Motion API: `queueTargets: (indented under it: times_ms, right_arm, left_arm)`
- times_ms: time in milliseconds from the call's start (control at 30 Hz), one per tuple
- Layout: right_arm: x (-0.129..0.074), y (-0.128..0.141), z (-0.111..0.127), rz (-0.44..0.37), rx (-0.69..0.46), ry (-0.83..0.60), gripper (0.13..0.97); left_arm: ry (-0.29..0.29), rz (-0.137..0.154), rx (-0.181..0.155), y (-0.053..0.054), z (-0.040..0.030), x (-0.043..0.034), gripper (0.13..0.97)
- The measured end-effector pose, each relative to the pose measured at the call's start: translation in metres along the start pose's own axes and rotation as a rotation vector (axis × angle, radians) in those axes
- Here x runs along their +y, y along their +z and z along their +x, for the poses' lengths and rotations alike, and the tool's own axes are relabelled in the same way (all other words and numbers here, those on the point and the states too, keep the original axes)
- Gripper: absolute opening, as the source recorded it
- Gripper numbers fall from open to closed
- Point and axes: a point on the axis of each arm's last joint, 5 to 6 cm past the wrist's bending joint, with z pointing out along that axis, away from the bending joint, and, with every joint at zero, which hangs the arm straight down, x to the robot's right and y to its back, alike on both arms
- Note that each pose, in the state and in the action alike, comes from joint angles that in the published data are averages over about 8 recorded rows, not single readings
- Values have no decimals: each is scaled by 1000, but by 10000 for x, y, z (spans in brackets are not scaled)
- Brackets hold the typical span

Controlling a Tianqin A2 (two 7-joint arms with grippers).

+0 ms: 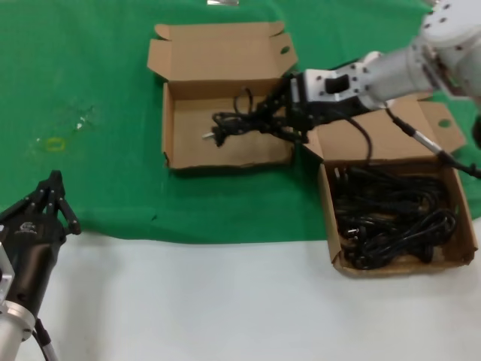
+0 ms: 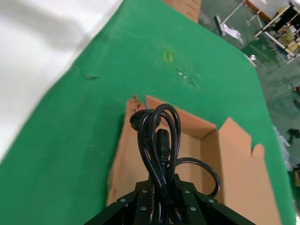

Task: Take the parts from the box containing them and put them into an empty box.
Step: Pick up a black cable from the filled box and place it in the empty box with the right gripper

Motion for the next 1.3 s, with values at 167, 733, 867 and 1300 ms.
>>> queueTargets:
  times_ms: [167, 733, 867, 1300]
  right_arm:
    - [-127, 185, 23, -11, 32, -17, 214]
    - [-356, 555, -93, -58, 112, -5, 214]
    - [-388, 627, -141, -68, 130, 5, 214]
    - [-454, 779, -265, -87, 158, 14, 223]
  left_arm:
    - [0, 0, 0, 0, 0, 0, 144]
    - [0, 0, 0, 0, 0, 0, 144]
    - [0, 0, 0, 0, 0, 0, 144]
    - [0, 0, 0, 0, 0, 0, 144]
